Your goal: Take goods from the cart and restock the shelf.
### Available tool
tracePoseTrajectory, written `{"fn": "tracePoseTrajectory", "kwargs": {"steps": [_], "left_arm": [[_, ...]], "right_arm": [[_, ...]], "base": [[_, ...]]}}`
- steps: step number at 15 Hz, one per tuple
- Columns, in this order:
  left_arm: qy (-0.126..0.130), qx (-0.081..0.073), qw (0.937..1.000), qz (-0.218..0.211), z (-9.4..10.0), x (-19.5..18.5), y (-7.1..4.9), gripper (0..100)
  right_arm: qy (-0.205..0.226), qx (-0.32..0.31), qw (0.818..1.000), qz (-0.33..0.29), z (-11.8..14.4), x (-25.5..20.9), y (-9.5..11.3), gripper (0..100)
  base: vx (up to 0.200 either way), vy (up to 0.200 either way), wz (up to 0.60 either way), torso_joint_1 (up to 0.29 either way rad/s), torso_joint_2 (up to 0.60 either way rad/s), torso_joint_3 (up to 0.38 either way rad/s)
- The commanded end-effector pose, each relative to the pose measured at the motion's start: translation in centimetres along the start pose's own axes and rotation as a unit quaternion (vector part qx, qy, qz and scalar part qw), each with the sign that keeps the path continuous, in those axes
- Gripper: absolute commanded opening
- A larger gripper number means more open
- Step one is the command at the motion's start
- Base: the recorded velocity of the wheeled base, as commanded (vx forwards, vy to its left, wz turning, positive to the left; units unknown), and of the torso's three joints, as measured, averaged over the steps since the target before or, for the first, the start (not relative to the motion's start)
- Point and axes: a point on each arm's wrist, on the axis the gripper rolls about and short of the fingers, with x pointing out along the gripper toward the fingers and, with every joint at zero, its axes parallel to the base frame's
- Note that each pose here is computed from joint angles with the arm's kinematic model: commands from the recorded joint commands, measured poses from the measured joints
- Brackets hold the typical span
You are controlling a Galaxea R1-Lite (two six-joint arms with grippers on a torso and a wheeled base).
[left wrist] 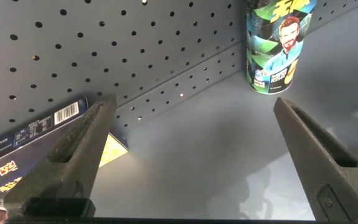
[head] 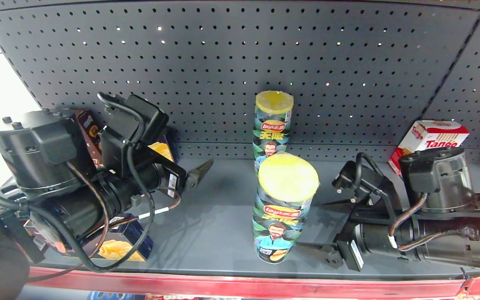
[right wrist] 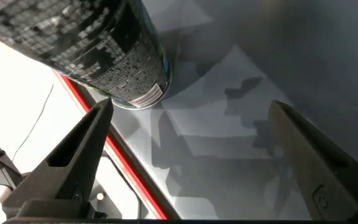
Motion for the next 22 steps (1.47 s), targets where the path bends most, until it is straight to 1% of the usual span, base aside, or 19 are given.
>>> {"fn": "tracePoseTrajectory", "kwargs": {"steps": [1,3,5,7,8,9,10,11,12,14,15,16,18,20,21,22], "left_arm": [[0.001,0.0,1.0,-0.001,-0.1,0.1,0.0,100],[0.001,0.0,1.0,0.0,0.0,0.0,0.0,100],[0.001,0.0,1.0,0.0,-0.1,0.0,0.0,100],[0.002,0.0,1.0,0.004,-0.1,-0.3,0.2,100],[0.0,-0.001,1.0,0.008,-0.1,-0.5,0.4,100],[-0.005,-0.002,0.9999,0.012,0.2,-0.8,0.7,100],[-0.005,-0.002,0.9998,0.017,0.2,-1.2,0.9,100],[-0.006,-0.003,0.9998,0.019,0.2,-1.3,1.0,100],[-0.006,-0.002,0.9998,0.018,0.2,-1.7,1.1,100],[-0.006,-0.003,0.9998,0.019,0.0,-2.7,1.1,100],[-0.007,-0.003,0.9998,0.02,0.0,-3.1,1.2,100],[-0.008,-0.003,0.9998,0.02,0.0,-3.4,1.2,100],[-0.011,-0.004,0.9997,0.021,0.1,-3.8,1.3,100],[-0.011,-0.004,0.9997,0.021,0.1,-4.0,1.3,100],[-0.011,-0.004,0.9997,0.02,0.2,-4.0,1.2,100],[-0.011,-0.004,0.9997,0.02,0.2,-4.0,1.2,100]], "right_arm": [[0.002,0.0,1.0,0.001,-0.1,0.1,0.0,100],[-0.002,0.0,1.0,-0.005,0.0,-0.3,-0.1,100],[-0.017,0.004,1.0,-0.021,0.3,-1.4,-0.5,100],[-0.065,0.025,0.993,-0.092,0.9,-5.4,-3.1,100],[-0.079,0.032,0.99,-0.115,1.0,-6.7,-3.8,100],[-0.114,0.043,0.978,-0.17,1.1,-9.9,-5.0,100],[-0.138,0.047,0.967,-0.209,1.1,-12.3,-5.4,100],[-0.145,0.048,0.963,-0.223,1.0,-13.1,-5.4,100],[-0.168,0.047,0.95,-0.258,0.7,-15.5,-5.1,100],[-0.21,0.04,0.924,-0.318,-0.8,-19.7,-3.0,100],[-0.215,0.039,0.92,-0.325,-1.9,-20.4,-2.0,100],[-0.224,0.035,0.915,-0.332,-3.7,-21.4,-0.4,100],[-0.226,0.035,0.913,-0.337,-7.8,-21.7,2.1,100],[-0.221,0.039,0.915,-0.335,-12.1,-21.0,4.0,100],[-0.219,0.047,0.916,-0.332,-13.6,-20.6,4.5,100],[-0.218,0.063,0.917,-0.329,-15.9,-19.9,5.1,100]], "base": [[0.0,0.0,0.0,0.0,0.0,0.0],[0.0,0.0,0.0,0.0,0.0,0.0],[0.0,0.0,0.0,0.0,0.0,0.0],[0.0,0.0,0.0,0.0,0.0,0.0],[0.0,0.0,0.0,0.0,0.0,0.0],[0.0,0.0,0.0,0.0,0.0,0.0],[0.0,0.0,0.0,0.0,0.0,0.0],[0.0,0.0,0.0,0.0,0.0,0.0],[0.0,0.0,0.0,0.0,0.0,0.0],[0.0,0.0,0.0,0.0,0.0,0.0],[0.0,0.0,0.0,0.0,0.0,0.0],[0.0,0.0,0.0,0.0,0.0,0.0],[0.0,0.0,0.0,0.0,0.0,0.0],[0.0,0.0,0.0,0.0,0.0,0.0],[0.0,0.0,0.0,0.0,0.0,0.0],[0.0,0.0,0.0,0.0,0.0,0.0]]}}
